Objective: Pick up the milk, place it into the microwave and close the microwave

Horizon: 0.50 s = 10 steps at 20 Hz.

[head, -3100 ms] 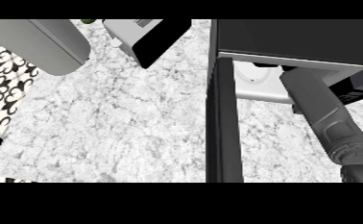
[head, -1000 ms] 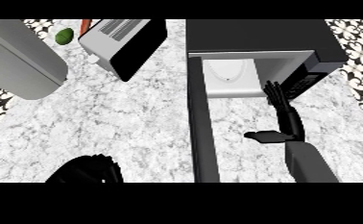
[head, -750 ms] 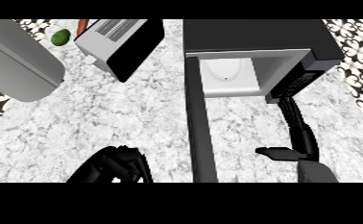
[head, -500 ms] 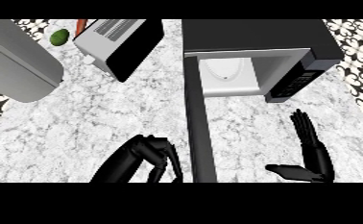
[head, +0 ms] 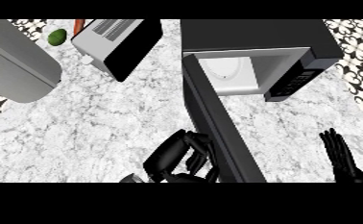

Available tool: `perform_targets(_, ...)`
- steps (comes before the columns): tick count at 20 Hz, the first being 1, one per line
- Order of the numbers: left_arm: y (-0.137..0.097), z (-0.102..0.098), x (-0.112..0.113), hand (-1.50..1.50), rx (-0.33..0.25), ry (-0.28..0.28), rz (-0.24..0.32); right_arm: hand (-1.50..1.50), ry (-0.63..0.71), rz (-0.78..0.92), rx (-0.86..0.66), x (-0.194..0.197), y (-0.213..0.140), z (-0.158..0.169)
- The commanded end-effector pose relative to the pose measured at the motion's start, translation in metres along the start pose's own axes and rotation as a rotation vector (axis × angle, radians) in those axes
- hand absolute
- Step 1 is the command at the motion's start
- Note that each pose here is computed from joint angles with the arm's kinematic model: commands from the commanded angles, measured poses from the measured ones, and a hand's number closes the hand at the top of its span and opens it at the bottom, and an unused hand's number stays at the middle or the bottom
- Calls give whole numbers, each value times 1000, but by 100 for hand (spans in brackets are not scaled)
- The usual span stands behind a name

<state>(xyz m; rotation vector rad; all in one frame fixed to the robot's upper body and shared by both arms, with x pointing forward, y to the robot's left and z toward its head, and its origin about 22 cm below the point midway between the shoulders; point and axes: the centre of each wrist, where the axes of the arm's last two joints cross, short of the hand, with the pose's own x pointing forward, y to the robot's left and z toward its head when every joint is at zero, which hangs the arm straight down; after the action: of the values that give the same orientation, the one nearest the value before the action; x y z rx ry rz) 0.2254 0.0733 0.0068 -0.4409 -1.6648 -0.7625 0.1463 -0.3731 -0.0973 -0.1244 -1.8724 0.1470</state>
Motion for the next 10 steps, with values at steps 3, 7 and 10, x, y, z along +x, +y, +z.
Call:
perform_targets(3,-27,-19,-35,150,10,-21,-96,-150,-106,-108,85,29,-8,8)
perform_targets(7,-37,-17,-52,150,77,-56,-66,-150,-153,-160,124,54,-18,2)
perform_targets(10,-39,-20,-60,150,124,-45,-75,-150,-164,-168,132,73,-12,0)
